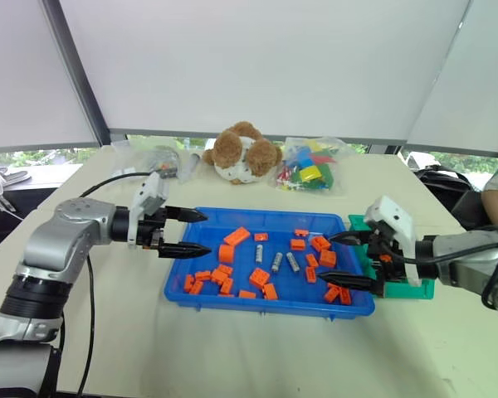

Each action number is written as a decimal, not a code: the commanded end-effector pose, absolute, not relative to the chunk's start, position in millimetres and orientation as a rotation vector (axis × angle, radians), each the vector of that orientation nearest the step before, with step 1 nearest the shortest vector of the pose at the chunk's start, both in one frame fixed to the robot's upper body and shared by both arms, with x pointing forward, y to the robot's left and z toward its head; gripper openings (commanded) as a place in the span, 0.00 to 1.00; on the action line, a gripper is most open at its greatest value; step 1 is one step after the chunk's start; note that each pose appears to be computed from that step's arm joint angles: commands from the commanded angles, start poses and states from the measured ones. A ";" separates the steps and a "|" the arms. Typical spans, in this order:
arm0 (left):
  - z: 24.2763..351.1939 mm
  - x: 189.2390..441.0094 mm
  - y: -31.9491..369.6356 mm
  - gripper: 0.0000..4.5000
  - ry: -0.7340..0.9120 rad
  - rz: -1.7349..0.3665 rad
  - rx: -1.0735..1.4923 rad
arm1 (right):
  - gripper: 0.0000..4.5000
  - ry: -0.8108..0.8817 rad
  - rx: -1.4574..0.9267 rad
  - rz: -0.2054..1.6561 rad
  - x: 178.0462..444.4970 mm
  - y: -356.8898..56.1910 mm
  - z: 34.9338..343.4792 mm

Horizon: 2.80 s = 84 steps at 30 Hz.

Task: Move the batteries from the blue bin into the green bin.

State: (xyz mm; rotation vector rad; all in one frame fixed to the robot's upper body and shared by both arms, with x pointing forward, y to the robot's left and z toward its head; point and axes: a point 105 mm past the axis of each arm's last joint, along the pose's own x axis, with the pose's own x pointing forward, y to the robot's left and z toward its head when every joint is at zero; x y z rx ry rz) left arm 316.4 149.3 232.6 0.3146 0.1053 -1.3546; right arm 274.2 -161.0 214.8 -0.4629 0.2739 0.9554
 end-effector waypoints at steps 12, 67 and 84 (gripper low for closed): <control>246.1 308.1 150.4 1.00 0.060 -1.337 0.316 | 0.99 0.244 -0.476 0.980 277.6 -153.2 217.0; 232.2 303.2 159.0 1.00 0.087 -1.283 0.366 | 0.46 0.576 -0.511 0.833 393.6 -57.7 106.4; 231.0 304.7 156.8 1.00 0.088 -1.289 0.374 | 0.06 0.407 -0.374 0.806 370.1 -72.8 169.3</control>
